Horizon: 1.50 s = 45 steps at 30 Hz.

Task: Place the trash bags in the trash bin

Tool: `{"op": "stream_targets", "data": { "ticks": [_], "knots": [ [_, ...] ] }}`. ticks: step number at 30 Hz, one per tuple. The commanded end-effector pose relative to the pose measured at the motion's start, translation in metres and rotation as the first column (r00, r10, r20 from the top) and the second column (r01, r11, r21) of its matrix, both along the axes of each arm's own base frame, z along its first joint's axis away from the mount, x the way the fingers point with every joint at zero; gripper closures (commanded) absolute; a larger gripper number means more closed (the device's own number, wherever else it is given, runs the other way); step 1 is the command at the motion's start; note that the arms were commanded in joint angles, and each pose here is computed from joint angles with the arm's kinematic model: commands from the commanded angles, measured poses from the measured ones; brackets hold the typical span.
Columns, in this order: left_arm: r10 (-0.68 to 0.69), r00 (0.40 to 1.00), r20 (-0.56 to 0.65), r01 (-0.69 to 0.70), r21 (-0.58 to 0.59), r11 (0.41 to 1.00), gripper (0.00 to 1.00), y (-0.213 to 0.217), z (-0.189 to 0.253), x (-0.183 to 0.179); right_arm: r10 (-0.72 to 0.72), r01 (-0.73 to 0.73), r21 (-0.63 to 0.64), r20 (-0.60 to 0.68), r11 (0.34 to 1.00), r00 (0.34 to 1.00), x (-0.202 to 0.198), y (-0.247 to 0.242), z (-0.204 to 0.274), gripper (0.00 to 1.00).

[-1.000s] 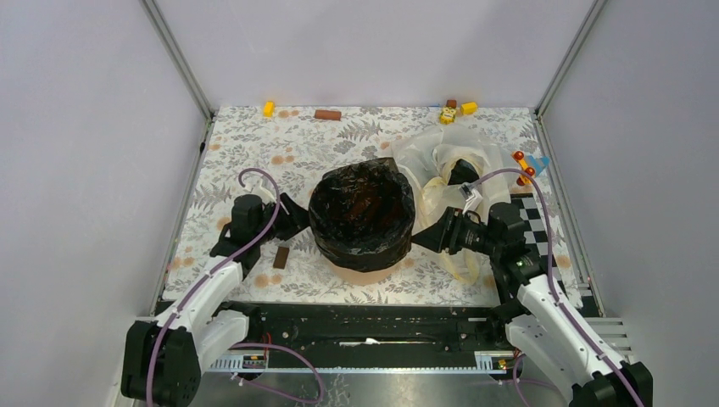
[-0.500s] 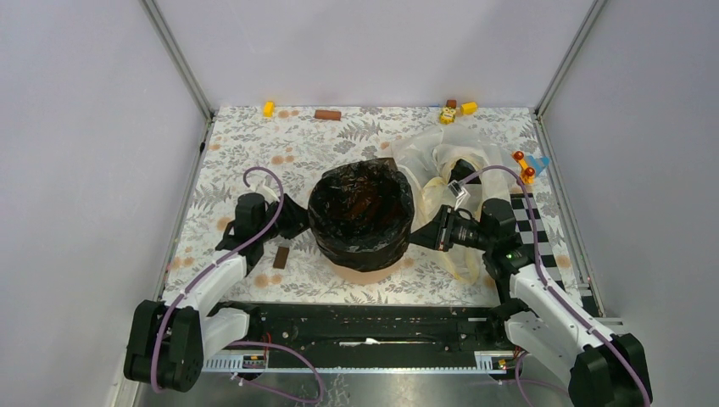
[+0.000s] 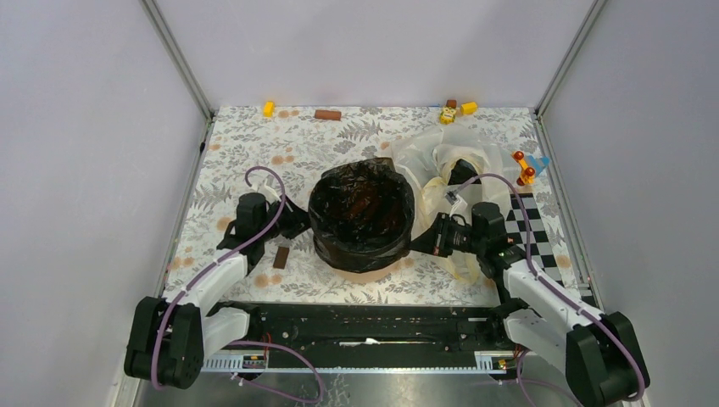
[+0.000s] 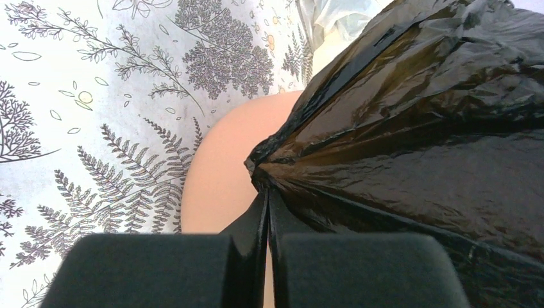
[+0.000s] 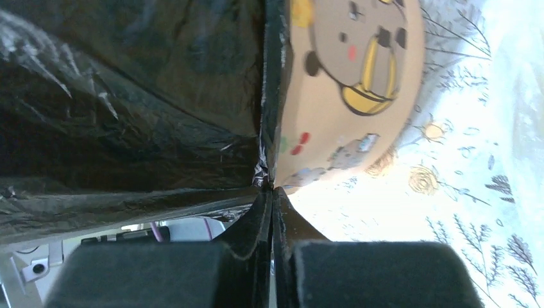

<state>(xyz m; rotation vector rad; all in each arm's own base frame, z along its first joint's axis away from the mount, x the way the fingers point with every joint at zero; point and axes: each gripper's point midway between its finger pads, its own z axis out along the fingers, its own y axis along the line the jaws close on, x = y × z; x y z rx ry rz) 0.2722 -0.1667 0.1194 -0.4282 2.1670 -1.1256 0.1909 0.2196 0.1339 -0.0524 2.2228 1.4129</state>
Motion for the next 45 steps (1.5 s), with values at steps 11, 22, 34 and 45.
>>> {"op": "stream_targets", "data": {
  "ticks": [11, 22, 34, 45],
  "knots": [
    [0.082, 0.996, 0.034, -0.086, 0.116, 0.99, 0.68, 0.02, -0.004, 0.007, -0.09, 0.105, -0.202, 0.082, 0.974, 0.993, 0.019, -0.023, -0.017, 0.54],
    [0.255, 0.958, 0.133, -0.274, 0.147, 0.95, 0.42, 0.06, 0.039, 0.009, -0.165, 0.284, -0.427, 0.296, 0.858, 0.941, 0.038, -0.072, 0.052, 0.33],
    [0.07, 0.961, 0.268, -0.126, 0.196, 0.973, 0.08, 0.042, 0.13, 0.016, -0.015, 0.207, -0.493, 0.366, 0.845, 0.93, 0.067, -0.051, 0.141, 0.12],
    [-0.126, 0.94, 0.316, -0.056, 0.509, 0.859, 0.13, 0.016, 0.178, 0.033, 0.087, 0.183, -0.729, 0.315, 0.659, 0.945, 0.103, -0.002, 0.125, 0.36]
  ]
}}
